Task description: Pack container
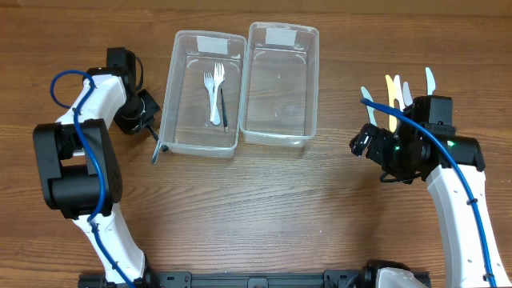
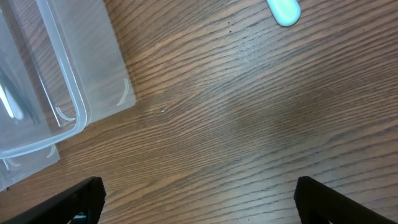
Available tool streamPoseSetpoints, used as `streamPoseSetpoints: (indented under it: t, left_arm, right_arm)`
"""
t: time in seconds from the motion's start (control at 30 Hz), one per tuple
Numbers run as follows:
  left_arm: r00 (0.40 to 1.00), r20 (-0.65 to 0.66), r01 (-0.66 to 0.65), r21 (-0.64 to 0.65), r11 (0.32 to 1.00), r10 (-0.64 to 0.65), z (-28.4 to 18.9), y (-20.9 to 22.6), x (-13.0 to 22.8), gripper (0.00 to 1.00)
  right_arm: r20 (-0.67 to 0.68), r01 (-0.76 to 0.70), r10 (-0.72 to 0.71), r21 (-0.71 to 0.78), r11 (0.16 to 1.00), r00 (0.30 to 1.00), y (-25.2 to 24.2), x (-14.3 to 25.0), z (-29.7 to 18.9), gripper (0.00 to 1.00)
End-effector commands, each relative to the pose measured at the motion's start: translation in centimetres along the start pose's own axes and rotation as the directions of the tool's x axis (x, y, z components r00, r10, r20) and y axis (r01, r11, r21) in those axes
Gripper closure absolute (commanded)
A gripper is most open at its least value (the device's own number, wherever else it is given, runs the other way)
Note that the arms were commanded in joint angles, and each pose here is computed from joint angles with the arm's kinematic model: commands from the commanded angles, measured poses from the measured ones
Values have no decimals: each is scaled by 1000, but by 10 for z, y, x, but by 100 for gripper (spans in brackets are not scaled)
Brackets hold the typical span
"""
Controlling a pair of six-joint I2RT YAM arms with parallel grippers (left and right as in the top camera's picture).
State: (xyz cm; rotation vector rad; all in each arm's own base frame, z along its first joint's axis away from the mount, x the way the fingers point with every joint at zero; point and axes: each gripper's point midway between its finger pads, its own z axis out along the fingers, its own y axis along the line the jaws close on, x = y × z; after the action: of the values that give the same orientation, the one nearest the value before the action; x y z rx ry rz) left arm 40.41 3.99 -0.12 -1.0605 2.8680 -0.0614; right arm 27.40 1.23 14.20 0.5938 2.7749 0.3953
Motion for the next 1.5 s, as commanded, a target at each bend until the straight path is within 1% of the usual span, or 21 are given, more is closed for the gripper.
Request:
streamPoseSetpoints:
  t: [0.0, 0.07, 0.13, 0.27, 0.33, 0.47, 0.6, 0.7, 0.77, 0.8, 0.83, 0.93, 1.1, 1.27, 1.3, 1.37, 1.43, 1.47]
  left_arm:
    - [996, -75, 43, -47, 998, -47, 20, 16, 12, 96]
    - [997, -69, 35, -37, 999, -37, 11, 12, 6, 96]
    - [998, -49, -29, 9, 1000, 29, -4, -1, -5, 96]
    - [991, 60, -123, 56, 991, 120, -59, -24, -40, 96]
    - [976, 130, -184, 73, 980, 174, -91, -35, -58, 96]
    - [934, 256, -272, 54, 961, 250, -149, -46, -84, 96]
    - [889, 322, -358, 46, 932, 326, -184, -54, -92, 96]
    - [857, 344, -419, 33, 907, 383, -198, -59, -91, 96]
    - [829, 348, -478, 36, 878, 437, -202, -68, -85, 96]
    - [808, 349, -522, 51, 851, 475, -203, -77, -79, 96]
    - [776, 349, -585, 87, 806, 526, -203, -92, -68, 96]
    - [721, 354, -672, 147, 726, 596, -205, -120, -45, 96]
    - [655, 375, -742, 154, 652, 656, -204, -156, -17, 96]
    - [612, 388, -780, 158, 605, 689, -189, -180, 2, 96]
    - [606, 383, -787, 159, 597, 697, -183, -184, 7, 95]
    - [603, 368, -791, 163, 590, 707, -171, -188, 14, 82]
    - [613, 347, -785, 171, 595, 710, -155, -189, 20, 60]
    - [623, 333, -778, 176, 603, 707, -149, -187, 23, 48]
  right_arm:
    - [39, 1, -1, -4, 1000, 999, 3, -9, -9, 0]
    - [39, 1, -1, -4, 1000, 999, 3, -9, -9, 0]
    - [39, 1, -1, -4, 1000, 999, 3, -9, -9, 0]
    - [39, 1, -1, -4, 1000, 999, 3, -9, -9, 0]
    - [39, 1, -1, -4, 1000, 999, 3, -9, -9, 0]
    - [39, 1, -1, -4, 1000, 999, 3, -9, -9, 0]
    - [40, 1, -1, -4, 1000, 999, 3, -9, -9, 0]
    - [42, 2, -2, -5, 1000, 999, 3, -10, -9, 0]
    - [44, 2, -2, -5, 1000, 999, 3, -10, -9, 0]
    - [44, 2, -2, -5, 1000, 999, 3, -10, -9, 0]
    - [45, 3, -2, -6, 1000, 999, 3, -11, -9, 0]
    - [46, 2, -2, -6, 1000, 999, 4, -11, -9, 0]
    - [43, 3, -3, -17, 1000, 999, 5, -10, -9, 0]
    - [43, 3, -3, -17, 1000, 999, 5, -10, -9, 0]
    - [43, 3, -3, -16, 1000, 999, 5, -10, -9, 0]
    - [43, 3, -3, -16, 1000, 999, 5, -10, -9, 0]
    - [43, 3, -3, -16, 1000, 999, 5, -10, -9, 0]
    - [43, 3, -3, -17, 1000, 999, 5, -10, -9, 0]
